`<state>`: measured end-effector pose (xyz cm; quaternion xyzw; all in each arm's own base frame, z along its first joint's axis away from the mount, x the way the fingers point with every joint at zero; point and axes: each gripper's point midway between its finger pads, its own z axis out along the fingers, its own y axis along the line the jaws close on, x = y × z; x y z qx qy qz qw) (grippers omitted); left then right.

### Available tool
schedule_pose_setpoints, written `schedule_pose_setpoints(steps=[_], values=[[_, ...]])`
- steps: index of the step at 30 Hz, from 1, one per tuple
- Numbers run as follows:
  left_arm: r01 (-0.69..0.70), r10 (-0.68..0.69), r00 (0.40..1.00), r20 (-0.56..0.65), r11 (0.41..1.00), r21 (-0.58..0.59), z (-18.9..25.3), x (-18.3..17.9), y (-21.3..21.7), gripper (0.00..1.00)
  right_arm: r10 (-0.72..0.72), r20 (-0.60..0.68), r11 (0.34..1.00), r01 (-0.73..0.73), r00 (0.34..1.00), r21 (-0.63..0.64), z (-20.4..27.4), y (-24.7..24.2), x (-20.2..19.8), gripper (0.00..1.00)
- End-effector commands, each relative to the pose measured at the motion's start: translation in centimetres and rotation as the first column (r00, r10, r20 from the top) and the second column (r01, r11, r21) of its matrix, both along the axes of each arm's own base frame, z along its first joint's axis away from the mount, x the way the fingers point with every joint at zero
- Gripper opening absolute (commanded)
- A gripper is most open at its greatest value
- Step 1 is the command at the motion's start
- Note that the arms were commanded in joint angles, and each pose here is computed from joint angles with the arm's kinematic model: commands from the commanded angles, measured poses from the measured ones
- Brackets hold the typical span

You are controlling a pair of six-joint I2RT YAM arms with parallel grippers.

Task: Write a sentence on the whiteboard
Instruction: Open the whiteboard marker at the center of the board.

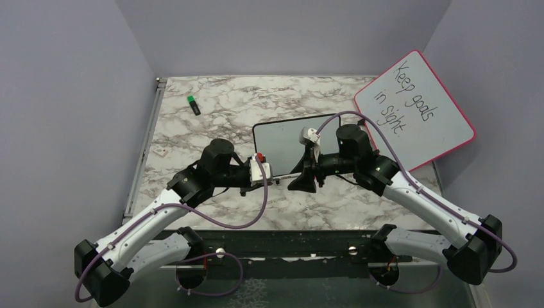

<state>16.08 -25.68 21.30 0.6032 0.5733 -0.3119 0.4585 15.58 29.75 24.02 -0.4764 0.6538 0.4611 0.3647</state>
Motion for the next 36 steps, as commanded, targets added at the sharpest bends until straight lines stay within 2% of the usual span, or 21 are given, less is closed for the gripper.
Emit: schedule_pose_setpoints(steps=[1,5,14,19,27,36], values=[[0.042,-0.043,0.999,-0.018,0.998,-0.043,1.2,-0.5,-0.6,0.00,-0.010,0.002,1.000,0.010,1.000,0.025,1.7,0.2,0.1,0.58],[0.068,-0.070,0.997,-0.039,0.996,-0.051,1.2,-0.9,-0.8,0.00,-0.056,0.011,0.998,0.056,0.998,0.018,1.9,0.2,1.0,0.66],[0.081,-0.084,0.995,-0.053,0.995,-0.060,1.6,-0.9,-1.1,0.00,-0.070,-0.065,0.997,0.071,0.995,0.015,2.0,1.0,1.5,0.67],[0.075,-0.078,0.996,-0.050,0.995,-0.065,1.8,-0.7,-1.1,0.00,-0.062,-0.087,0.998,0.064,0.994,0.010,1.7,1.4,1.6,0.65],[0.067,-0.071,0.995,-0.066,0.996,-0.064,1.7,-0.4,-1.1,0.00,-0.061,-0.092,0.998,0.061,0.994,0.002,1.5,1.4,1.7,0.56],[0.063,-0.068,0.995,-0.077,0.995,-0.072,1.8,-0.1,-1.1,0.00,-0.047,-0.093,0.999,0.048,0.995,0.011,1.4,1.5,1.5,0.50]])
